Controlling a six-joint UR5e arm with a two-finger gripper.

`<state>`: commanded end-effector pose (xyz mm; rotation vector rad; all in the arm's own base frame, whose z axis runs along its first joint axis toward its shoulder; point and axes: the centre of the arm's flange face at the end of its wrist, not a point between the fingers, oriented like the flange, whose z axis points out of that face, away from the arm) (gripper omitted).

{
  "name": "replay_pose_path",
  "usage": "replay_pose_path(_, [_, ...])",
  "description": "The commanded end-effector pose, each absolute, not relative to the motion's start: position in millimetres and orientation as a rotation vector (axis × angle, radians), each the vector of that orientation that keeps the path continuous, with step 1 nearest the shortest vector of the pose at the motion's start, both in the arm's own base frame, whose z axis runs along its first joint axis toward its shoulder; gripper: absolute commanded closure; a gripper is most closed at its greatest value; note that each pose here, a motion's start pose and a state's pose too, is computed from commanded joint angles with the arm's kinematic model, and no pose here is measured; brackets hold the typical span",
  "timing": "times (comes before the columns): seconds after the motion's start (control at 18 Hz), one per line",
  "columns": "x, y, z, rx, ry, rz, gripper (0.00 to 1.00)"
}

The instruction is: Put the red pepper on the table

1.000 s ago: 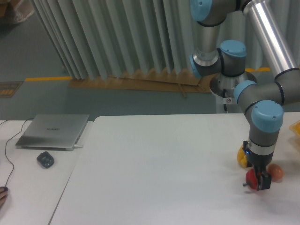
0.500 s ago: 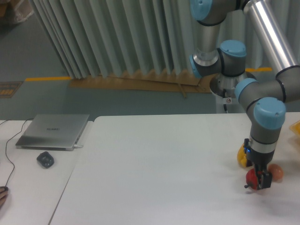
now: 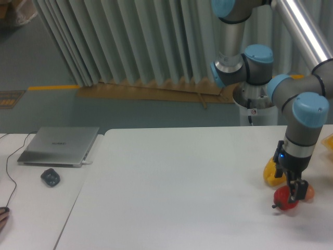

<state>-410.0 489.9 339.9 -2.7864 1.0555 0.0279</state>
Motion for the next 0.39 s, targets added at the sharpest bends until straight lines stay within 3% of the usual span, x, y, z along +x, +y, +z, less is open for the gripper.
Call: replay_pose_path(0.39, [-413.2,483.1,351.4,-2.807,1.046,-0.018,0.00])
